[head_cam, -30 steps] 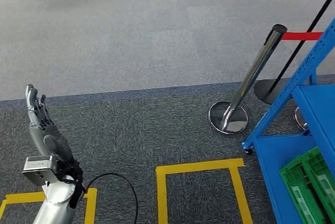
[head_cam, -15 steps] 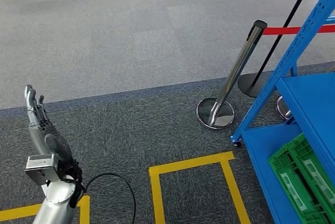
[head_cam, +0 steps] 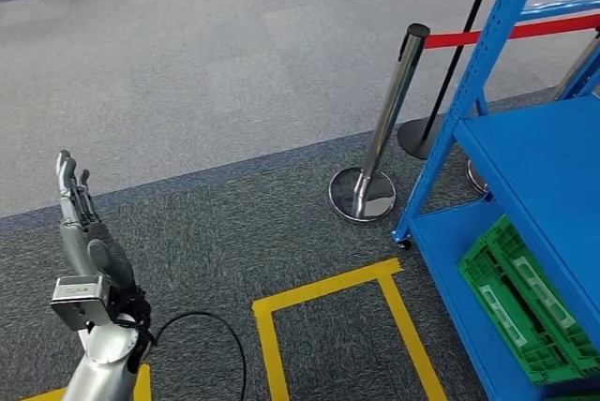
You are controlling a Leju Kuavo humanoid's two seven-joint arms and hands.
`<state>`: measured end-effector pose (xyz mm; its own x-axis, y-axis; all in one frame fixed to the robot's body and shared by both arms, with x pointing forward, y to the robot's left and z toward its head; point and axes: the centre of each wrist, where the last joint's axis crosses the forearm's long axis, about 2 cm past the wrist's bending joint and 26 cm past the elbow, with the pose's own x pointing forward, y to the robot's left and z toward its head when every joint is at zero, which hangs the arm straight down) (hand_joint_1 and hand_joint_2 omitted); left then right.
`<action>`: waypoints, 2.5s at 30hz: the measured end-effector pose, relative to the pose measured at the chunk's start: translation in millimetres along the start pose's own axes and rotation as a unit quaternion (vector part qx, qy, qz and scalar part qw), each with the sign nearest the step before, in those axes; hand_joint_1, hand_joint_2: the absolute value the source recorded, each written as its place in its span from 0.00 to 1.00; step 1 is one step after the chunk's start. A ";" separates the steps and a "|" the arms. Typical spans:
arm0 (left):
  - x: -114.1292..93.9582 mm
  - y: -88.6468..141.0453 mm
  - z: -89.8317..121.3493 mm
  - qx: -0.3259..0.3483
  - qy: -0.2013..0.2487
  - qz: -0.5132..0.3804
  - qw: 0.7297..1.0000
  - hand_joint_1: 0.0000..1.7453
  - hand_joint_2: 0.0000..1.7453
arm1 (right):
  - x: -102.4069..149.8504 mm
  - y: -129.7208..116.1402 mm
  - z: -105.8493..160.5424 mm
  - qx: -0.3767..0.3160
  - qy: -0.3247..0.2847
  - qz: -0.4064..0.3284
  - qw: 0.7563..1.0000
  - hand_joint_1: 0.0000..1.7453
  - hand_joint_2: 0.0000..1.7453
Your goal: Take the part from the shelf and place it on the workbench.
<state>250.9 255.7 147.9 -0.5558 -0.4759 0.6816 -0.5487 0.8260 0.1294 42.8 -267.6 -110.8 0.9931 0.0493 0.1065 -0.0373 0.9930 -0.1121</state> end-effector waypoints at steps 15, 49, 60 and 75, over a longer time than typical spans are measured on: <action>-0.8 -2.2 -1.1 -0.006 0.000 0.001 1.000 0.00 0.00 | 0.6 0.9 0.1 0.002 0.008 0.002 1.000 0.00 0.00; -3.3 -1.9 -0.8 -0.016 0.005 0.001 1.000 0.00 0.00 | 3.1 2.8 0.5 0.006 0.012 0.002 1.000 0.00 0.00; -3.6 -1.9 0.1 -0.017 0.006 0.000 1.000 0.00 0.00 | 3.0 2.7 0.4 0.006 0.015 -0.001 1.000 0.00 0.00; -3.2 -1.0 5.6 -0.022 0.005 -0.004 1.000 0.00 0.00 | 4.3 5.0 0.9 0.005 0.011 -0.005 1.000 0.00 0.00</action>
<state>249.7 254.7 141.6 -0.5447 -0.4804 0.6874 -0.5248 0.8346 0.1674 46.8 -262.3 -110.1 0.9956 0.0368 0.0857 -0.0281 0.9945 -0.1011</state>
